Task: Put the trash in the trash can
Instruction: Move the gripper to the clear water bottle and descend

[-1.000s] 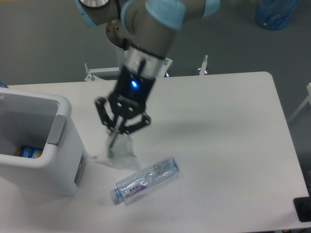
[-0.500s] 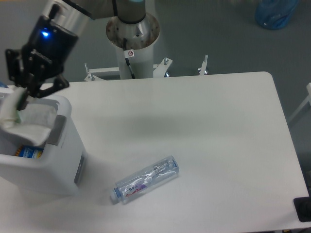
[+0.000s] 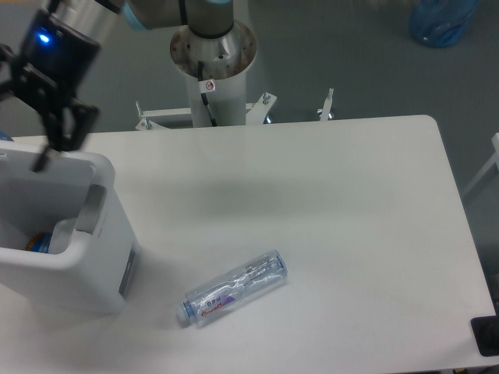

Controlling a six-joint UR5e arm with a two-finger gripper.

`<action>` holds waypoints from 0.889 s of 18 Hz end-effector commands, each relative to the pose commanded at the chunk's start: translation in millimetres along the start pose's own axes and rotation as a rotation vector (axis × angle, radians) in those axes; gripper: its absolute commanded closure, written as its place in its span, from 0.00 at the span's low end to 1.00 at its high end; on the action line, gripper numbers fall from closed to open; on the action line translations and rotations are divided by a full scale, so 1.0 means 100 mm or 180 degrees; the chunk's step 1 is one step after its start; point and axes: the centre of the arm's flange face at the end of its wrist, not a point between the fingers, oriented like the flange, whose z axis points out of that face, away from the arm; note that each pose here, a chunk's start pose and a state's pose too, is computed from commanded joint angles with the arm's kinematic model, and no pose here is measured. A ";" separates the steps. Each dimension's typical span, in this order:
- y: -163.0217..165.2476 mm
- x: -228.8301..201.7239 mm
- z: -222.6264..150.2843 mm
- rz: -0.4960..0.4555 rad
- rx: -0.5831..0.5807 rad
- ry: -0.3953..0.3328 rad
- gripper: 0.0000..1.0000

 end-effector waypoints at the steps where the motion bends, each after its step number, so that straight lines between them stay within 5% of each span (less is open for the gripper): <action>1: 0.04 -0.29 -0.01 -0.0076 -0.0005 -0.0079 0.00; 9: 0.63 -1.37 0.64 -0.0005 -0.0378 -0.0057 0.00; 11: 0.88 -1.56 0.86 0.0051 -0.0668 -0.0208 0.00; 16: 1.29 -1.54 1.43 0.0135 -0.1310 -0.0239 0.00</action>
